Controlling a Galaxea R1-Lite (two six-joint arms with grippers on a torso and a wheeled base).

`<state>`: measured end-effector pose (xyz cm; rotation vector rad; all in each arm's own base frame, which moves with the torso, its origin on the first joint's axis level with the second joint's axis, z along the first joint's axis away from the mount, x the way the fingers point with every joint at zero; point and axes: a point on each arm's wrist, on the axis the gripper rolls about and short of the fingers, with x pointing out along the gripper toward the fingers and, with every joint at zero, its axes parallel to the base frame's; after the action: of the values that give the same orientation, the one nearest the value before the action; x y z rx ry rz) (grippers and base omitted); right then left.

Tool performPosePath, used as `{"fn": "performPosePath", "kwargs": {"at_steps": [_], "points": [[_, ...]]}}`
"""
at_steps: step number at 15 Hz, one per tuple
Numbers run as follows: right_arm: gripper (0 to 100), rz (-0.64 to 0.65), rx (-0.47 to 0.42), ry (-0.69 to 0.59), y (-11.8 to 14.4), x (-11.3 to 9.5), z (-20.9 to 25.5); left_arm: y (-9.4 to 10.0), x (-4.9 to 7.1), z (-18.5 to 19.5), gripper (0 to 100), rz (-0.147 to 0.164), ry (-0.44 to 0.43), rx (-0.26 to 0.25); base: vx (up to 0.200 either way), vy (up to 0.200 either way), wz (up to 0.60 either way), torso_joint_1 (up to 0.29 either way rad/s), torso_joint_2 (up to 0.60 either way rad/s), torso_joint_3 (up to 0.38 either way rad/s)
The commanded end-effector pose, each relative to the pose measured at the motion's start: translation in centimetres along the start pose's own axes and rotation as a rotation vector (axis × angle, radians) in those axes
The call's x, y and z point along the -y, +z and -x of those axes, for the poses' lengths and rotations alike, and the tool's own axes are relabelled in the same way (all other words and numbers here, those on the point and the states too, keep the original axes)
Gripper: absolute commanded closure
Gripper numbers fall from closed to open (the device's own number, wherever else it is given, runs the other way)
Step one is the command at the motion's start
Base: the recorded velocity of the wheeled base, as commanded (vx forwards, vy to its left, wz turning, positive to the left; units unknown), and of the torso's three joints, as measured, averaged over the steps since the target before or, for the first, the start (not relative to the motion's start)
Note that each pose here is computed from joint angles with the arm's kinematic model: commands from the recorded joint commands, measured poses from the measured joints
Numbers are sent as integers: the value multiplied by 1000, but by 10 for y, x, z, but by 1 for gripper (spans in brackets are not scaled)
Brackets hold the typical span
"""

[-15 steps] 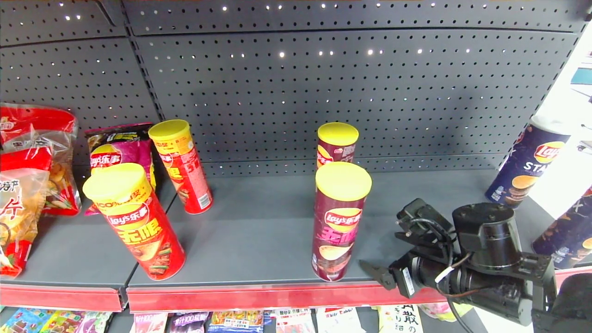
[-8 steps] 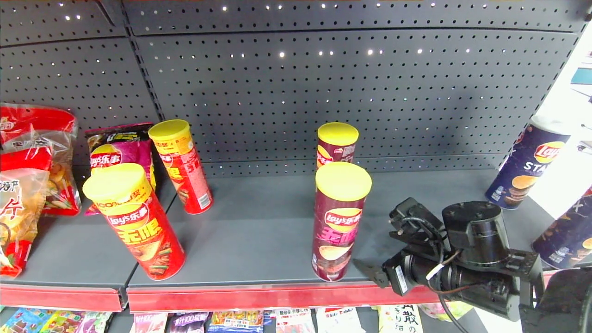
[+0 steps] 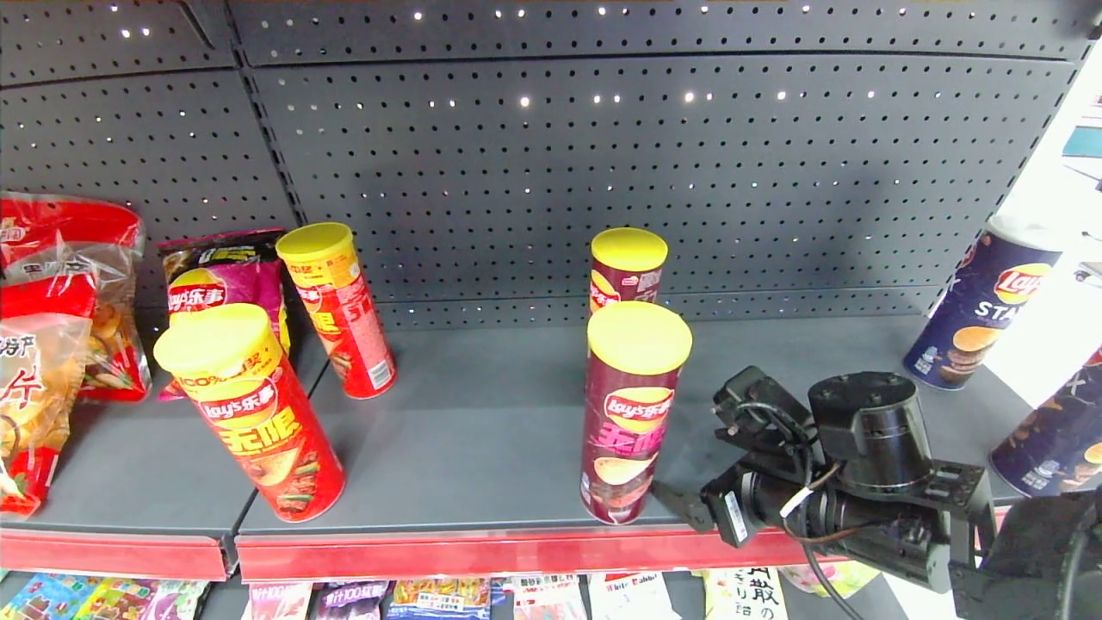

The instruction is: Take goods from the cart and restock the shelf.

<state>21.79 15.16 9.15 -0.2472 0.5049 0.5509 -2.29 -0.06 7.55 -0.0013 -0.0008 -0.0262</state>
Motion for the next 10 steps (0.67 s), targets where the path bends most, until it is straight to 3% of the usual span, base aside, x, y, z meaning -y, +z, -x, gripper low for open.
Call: {"fn": "performPosePath", "kwargs": {"at_steps": [1, 10], "points": [[0, 1, -3, 2, -1, -1, -1, 0, 0, 0, 0, 0, 0, -1, 0, 0, 0, 0, 0, 0], [0, 12, 4, 10, 3, -7, -7, 0, 0, 0, 0, 0, 0, -1, 0, 0, 0, 0, 0, 0]]}}
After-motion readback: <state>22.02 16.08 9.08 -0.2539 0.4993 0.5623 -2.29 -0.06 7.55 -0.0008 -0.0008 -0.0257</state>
